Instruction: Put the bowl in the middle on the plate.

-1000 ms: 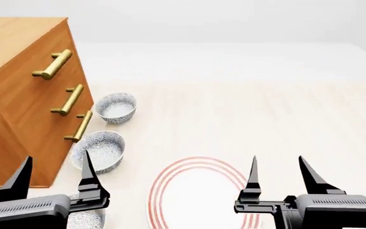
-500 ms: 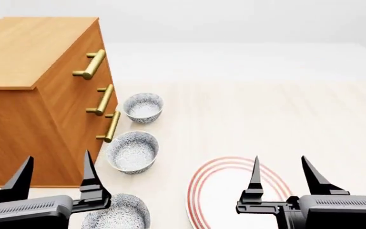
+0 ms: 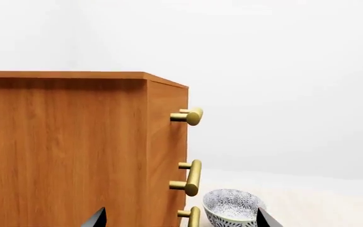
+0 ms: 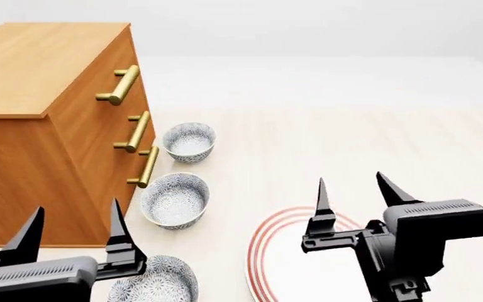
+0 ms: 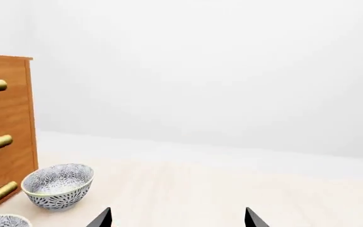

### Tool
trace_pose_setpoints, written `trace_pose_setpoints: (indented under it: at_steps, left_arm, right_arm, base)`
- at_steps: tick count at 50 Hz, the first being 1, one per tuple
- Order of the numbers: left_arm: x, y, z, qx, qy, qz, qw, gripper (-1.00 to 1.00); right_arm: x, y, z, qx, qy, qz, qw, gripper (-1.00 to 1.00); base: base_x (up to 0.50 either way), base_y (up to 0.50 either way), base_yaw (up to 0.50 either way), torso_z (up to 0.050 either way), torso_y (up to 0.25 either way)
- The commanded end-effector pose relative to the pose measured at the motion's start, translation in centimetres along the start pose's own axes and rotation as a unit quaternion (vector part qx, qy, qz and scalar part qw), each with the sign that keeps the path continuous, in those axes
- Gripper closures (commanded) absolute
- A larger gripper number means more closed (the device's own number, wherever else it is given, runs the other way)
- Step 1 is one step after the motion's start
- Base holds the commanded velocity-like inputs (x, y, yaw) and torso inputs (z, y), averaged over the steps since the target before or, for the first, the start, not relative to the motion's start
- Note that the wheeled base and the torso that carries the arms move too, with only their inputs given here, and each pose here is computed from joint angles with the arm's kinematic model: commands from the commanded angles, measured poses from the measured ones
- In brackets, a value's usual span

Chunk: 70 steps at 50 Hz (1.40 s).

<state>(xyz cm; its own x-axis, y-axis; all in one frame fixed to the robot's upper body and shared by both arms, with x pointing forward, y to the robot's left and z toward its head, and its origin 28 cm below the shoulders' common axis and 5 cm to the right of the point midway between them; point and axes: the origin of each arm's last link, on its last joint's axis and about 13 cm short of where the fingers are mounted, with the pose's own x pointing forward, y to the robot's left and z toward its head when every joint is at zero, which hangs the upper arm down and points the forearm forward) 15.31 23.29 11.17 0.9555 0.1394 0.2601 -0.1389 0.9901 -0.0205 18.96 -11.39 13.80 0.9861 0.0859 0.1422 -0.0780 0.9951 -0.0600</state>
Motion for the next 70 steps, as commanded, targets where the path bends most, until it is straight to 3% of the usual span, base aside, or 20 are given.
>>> trace_pose_setpoints:
  at_steps: [1, 9, 10, 13, 16, 18, 22, 31, 50, 57, 70]
  left_arm:
    - [0.2, 0.1, -0.3, 0.003, 0.006, 0.004, 1.000, -1.00]
    - [0.3, 0.0, -0.7, 0.005, 0.011, 0.004, 1.000, -1.00]
    - [0.3, 0.0, -0.6, 0.004, 0.012, 0.002, 1.000, -1.00]
    - [0.4, 0.0, -0.7, 0.004, 0.013, 0.003, 1.000, -1.00]
    - [0.4, 0.0, -0.8, 0.006, 0.016, 0.003, 1.000, -1.00]
    - [0.4, -0.1, -0.8, 0.006, 0.017, 0.002, 1.000, -1.00]
    - [0.5, 0.0, -1.0, 0.005, 0.020, 0.002, 1.000, -1.00]
    - [0.5, -0.1, -1.1, 0.006, 0.023, 0.000, 1.000, -1.00]
    - [0.6, 0.1, -1.1, 0.003, 0.023, 0.001, 1.000, -1.00]
    - [0.7, 0.1, -1.1, 0.002, 0.025, 0.003, 1.000, -1.00]
    - [0.7, 0.3, -1.2, 0.003, 0.026, 0.004, 1.000, -1.00]
  right_arm:
    - [4.4, 0.0, 4.3, 0.010, 0.064, 0.083, 0.994, -1.00]
    - [8.2, 1.1, 7.3, 0.046, 0.125, 0.141, 0.981, -1.00]
    - [9.0, 1.4, 7.7, 0.062, 0.155, 0.159, 0.973, -1.00]
    - [10.4, 1.6, 8.3, 0.085, 0.164, 0.136, 0.973, -1.00]
    - [11.7, 1.8, 8.6, 0.076, 0.208, 0.179, 0.959, -1.00]
    - [12.6, 2.1, 8.7, 0.101, 0.246, 0.199, 0.943, -1.00]
    - [13.7, 2.4, 8.5, 0.108, 0.287, 0.223, 0.925, -1.00]
    - [15.6, 3.3, 8.6, 0.098, 0.338, 0.241, 0.905, -1.00]
    - [17.6, 5.0, 8.1, 0.086, 0.359, 0.241, 0.898, -1.00]
    - [18.7, 6.0, 7.8, 0.059, 0.364, 0.201, 0.908, -1.00]
    - [19.3, 8.0, 6.3, 0.023, 0.388, 0.207, 0.898, -1.00]
  base:
    - [0.00, 0.00, 0.00, 0.000, 0.000]
    - [0.00, 0.00, 0.00, 0.000, 0.000]
    - [0.00, 0.00, 0.00, 0.000, 0.000]
    - [0.00, 0.00, 0.00, 0.000, 0.000]
    - [0.00, 0.00, 0.00, 0.000, 0.000]
    - [0.00, 0.00, 0.00, 0.000, 0.000]
    - [0.00, 0.00, 0.00, 0.000, 0.000]
    - [0.00, 0.00, 0.00, 0.000, 0.000]
    - [0.00, 0.00, 0.00, 0.000, 0.000]
    - [0.00, 0.00, 0.00, 0.000, 0.000]
    - [0.00, 0.00, 0.00, 0.000, 0.000]
